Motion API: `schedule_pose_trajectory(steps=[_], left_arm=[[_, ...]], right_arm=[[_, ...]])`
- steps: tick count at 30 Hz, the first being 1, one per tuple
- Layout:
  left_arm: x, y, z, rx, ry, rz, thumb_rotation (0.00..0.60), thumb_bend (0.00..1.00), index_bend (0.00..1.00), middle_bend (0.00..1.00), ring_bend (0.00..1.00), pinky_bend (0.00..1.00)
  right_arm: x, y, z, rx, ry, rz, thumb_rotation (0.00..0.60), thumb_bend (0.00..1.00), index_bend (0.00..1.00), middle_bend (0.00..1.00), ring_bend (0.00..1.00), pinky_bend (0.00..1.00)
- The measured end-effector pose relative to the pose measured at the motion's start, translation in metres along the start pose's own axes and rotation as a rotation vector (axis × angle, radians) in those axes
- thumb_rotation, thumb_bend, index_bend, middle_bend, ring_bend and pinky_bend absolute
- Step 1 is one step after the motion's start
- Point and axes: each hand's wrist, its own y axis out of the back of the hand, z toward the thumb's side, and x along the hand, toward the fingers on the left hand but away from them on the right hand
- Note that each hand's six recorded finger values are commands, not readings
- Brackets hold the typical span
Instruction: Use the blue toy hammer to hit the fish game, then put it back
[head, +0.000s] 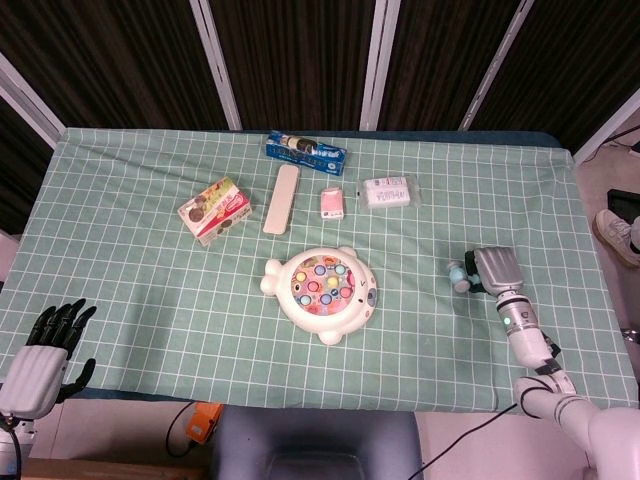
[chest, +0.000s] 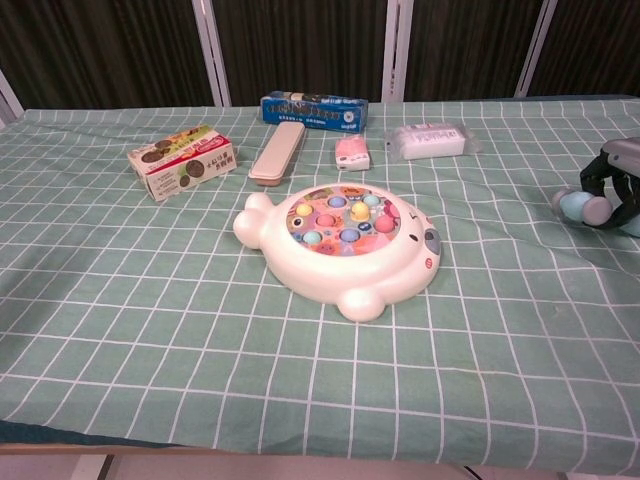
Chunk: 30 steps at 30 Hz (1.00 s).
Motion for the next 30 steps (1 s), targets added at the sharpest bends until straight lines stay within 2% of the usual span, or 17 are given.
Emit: schedule_pose_trajectory(steps=[11, 30], left_arm=[[0.000, 0.000, 0.000, 0.000, 0.001, 0.000, 0.600, 0.41, 0.00, 0.01, 0.00, 0.06], [0.001, -0.001, 0.000, 0.004, 0.005, 0.000, 0.600, 0.42, 0.00, 0.01, 0.00, 0.06]], right_arm=[[-0.001, -0.001, -0.004, -0.015, -0.018, 0.012, 0.600, 0.39, 0.81, 0.69, 0.69, 0.69], [-0.005, -0.002, -0.013, -0.039, -0.045, 0.023, 0.600, 0.35, 0.71, 0.62, 0.64, 0.64]])
